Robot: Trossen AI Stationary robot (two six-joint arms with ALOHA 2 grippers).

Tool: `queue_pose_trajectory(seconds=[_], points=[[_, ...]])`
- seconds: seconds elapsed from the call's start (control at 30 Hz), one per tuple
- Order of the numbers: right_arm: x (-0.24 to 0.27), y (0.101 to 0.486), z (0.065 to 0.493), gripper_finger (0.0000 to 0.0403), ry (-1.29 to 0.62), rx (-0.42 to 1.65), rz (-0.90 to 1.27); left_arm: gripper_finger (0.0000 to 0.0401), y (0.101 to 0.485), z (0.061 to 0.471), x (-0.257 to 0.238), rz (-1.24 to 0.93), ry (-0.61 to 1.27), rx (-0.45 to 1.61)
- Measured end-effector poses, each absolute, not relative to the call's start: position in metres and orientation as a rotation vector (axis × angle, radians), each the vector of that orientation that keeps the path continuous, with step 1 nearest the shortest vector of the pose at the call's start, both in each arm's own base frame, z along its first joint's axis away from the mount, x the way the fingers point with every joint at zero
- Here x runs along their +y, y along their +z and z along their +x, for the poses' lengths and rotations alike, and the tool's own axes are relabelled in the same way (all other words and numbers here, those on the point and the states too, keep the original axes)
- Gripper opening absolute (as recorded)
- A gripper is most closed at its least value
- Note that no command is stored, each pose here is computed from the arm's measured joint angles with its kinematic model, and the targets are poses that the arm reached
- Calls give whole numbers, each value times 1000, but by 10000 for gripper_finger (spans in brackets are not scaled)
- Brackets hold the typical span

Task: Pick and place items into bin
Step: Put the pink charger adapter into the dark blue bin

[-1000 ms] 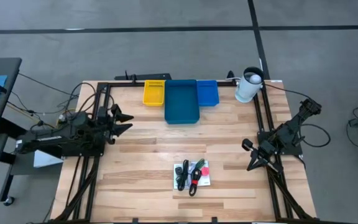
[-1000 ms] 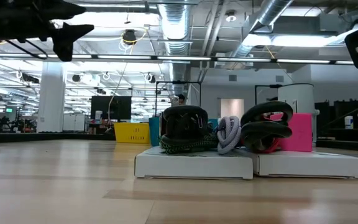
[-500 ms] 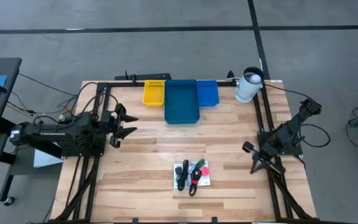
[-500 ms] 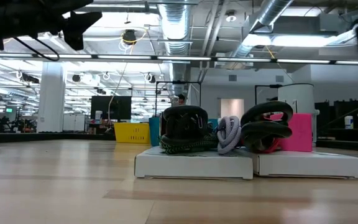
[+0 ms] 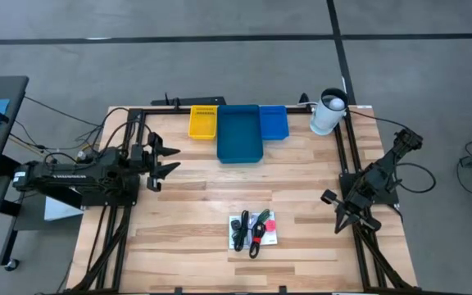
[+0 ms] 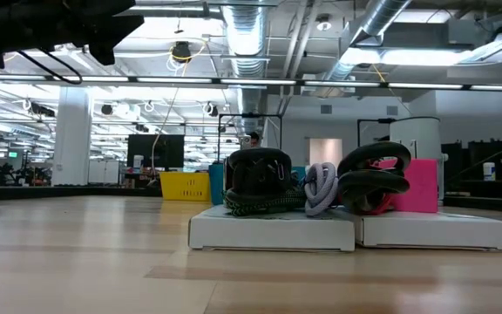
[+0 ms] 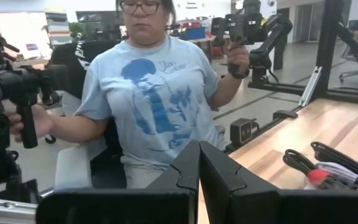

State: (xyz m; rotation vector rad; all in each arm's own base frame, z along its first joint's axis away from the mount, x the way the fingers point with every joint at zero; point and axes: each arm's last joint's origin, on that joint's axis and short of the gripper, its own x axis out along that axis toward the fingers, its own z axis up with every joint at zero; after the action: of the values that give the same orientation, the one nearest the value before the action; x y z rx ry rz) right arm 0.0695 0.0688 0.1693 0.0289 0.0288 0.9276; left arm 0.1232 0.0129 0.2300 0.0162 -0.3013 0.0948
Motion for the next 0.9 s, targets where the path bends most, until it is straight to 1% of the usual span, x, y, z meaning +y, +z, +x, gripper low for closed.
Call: queue_pose_trajectory(seconds=[0.13,0.23,0.3,0.4,0.57,0.63,0.8,0.9], points=[[65,171,73,5,779,-60,-128,186,228,124,13,15,95,-283],[62,181,76,5,651,-217,-289,186,227,124,13,15,95,-272],[60,190,75,5,618,-328,-329,186,227,124,13,14,95,-266],[59,201,72,5,622,-443,-270,186,226,124,13,14,95,-263],[57,208,70,5,631,-474,-114,186,226,124,13,12,95,-258],[56,211,69,5,624,-504,-110,186,225,125,13,5,94,-249],[54,219,66,5,574,-622,-175,186,224,125,13,4,94,-243],[52,224,64,5,556,-679,-160,186,225,125,13,4,94,-243]])
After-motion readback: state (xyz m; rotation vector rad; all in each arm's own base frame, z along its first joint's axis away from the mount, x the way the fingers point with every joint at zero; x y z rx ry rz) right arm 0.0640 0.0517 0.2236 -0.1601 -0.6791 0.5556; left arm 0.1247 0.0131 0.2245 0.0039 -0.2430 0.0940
